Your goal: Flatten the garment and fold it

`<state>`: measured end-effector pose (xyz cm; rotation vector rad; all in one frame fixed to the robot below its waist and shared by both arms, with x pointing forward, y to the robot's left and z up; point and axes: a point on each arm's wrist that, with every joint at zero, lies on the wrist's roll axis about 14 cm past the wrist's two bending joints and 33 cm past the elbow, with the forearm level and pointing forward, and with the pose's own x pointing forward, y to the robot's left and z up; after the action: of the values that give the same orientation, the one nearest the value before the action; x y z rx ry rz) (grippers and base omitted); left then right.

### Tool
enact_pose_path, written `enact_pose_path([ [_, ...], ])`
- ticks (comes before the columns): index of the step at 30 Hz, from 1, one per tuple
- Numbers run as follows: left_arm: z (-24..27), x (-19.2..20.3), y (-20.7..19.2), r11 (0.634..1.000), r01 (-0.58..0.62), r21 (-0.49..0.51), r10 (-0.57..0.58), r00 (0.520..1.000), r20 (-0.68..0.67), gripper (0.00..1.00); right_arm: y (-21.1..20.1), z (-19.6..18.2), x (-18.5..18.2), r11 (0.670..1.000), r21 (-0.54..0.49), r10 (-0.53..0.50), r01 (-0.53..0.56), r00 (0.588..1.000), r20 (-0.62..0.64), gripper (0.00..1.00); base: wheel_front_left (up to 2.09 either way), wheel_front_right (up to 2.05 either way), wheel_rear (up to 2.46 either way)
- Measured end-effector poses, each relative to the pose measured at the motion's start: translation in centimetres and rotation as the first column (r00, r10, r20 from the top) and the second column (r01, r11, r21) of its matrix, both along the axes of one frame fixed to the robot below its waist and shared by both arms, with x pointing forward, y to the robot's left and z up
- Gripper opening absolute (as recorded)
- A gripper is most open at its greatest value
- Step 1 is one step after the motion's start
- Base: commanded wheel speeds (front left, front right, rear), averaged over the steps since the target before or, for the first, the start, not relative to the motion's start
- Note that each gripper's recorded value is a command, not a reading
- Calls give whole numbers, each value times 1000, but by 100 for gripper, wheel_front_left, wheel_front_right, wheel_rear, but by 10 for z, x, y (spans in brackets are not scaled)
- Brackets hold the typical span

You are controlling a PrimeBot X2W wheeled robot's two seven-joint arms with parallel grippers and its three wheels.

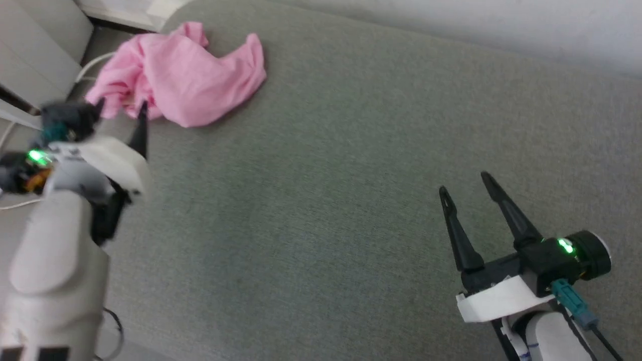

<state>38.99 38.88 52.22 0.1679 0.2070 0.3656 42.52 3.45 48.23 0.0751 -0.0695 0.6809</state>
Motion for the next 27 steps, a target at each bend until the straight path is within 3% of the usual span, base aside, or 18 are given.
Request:
enact_pose_path([
  [5, -5, 41, 27, 998, 25, 65, -13, 985, -174, 100, -11, -7, 17, 999, 13, -39, 39, 999, -6, 100, 0, 0, 0],
  [8, -24, 64, 28, 1000, 23, 1, -22, 962, -274, 100, -16, -15, 24, 998, 12, -55, 55, 998, -15, 100, 0, 0, 0],
  [12, -65, 79, 17, 992, 14, -124, -69, 891, -448, 100, -32, -27, 33, 995, 5, -100, 100, 994, -34, 100, 0, 0, 0],
  [20, -107, 93, 24, 964, -86, -252, -99, 761, -641, 100, -73, -59, 40, 977, -46, -210, 207, 972, -101, 100, 0, 0, 0],
  [27, -148, 88, 15, 906, -200, -373, -165, 644, -747, 100, -94, -83, 39, 964, -81, -263, 253, 954, -145, 100, 0, 0, 0],
])
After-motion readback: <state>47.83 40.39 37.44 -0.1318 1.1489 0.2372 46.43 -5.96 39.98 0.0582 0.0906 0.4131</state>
